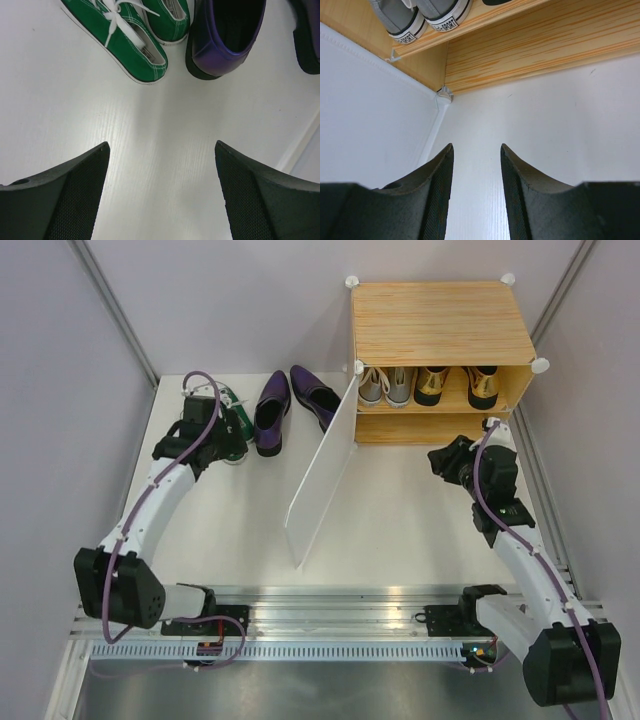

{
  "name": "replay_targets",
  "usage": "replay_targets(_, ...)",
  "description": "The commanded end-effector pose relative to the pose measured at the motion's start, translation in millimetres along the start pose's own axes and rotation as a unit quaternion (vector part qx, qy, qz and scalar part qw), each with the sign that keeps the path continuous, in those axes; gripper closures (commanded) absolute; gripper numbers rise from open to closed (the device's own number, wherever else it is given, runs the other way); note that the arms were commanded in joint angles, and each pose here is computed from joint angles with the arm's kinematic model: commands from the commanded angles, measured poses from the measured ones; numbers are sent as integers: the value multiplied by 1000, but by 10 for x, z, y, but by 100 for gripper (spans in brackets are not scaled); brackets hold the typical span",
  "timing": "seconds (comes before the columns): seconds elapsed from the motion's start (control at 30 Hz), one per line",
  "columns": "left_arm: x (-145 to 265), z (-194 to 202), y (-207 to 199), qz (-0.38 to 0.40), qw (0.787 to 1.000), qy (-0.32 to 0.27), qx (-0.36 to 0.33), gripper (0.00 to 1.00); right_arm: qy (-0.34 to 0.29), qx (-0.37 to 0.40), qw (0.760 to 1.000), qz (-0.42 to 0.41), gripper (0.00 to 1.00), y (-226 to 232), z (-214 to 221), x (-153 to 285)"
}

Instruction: Place and organize the shoes in the shoe cabinet

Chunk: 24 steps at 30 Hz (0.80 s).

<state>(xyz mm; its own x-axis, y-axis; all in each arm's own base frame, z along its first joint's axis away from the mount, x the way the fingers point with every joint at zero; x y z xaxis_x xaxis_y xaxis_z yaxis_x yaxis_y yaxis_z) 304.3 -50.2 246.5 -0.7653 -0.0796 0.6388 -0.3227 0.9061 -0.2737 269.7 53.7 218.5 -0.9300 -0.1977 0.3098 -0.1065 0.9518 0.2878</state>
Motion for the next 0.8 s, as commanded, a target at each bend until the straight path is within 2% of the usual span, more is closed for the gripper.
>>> replay_targets(0.0, -36, -166, -229, 53, 997, 26, 44, 12, -15, 4, 1000, -1, 52, 24, -14, 39)
replay_targets(0.03, -126, -141, -261, 51, 997, 44, 43, 13, -17, 4, 1000, -2, 52, 33, -18, 52)
replay_targets(0.13, -181, -272, -368, 59, 996, 41, 45, 14, -26, 1, 1000, -6, 52, 58, -53, 79)
replay_targets(0.37, -806, -547, -673, 40, 997, 53, 46, 18, -37, 0, 999, -14, 52, 99, -55, 127)
replay_targets(0.4, -1010, -467, -685, 28, 996, 73, 47, 18, -40, 1, 999, -15, 52, 110, -64, 137)
replay_targets(0.47, -1121, -549, -765, 30, 996, 70, 49, 20, -43, 3, 999, -14, 52, 111, -75, 144)
replay_targets(0.57, -1514, -453, -816, 9, 994, 100, 52, 25, -39, 2, 999, -4, 51, 84, -54, 106)
replay_targets(0.6, -1483, -520, -849, 14, 994, 93, 53, 25, -38, 2, 999, -5, 51, 87, -57, 107)
replay_targets(0.77, -1785, -369, -883, 9, 990, 121, 67, 30, -32, 3, 999, -6, 50, 85, -39, 87)
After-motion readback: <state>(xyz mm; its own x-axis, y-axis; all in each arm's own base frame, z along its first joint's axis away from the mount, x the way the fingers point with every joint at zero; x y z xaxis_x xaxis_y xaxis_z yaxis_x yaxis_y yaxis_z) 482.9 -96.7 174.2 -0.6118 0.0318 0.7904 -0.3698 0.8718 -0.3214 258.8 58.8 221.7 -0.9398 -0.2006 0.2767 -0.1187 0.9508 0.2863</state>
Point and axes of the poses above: each gripper's point midway between its finger pads, its own x axis back along the fingers, its own y axis along the line the jaws close on, z = x × y, the point moved 7 cm from there along x, back along the fingers, and after that the axes turned 13 degrees about x, right-handed, at the moved point
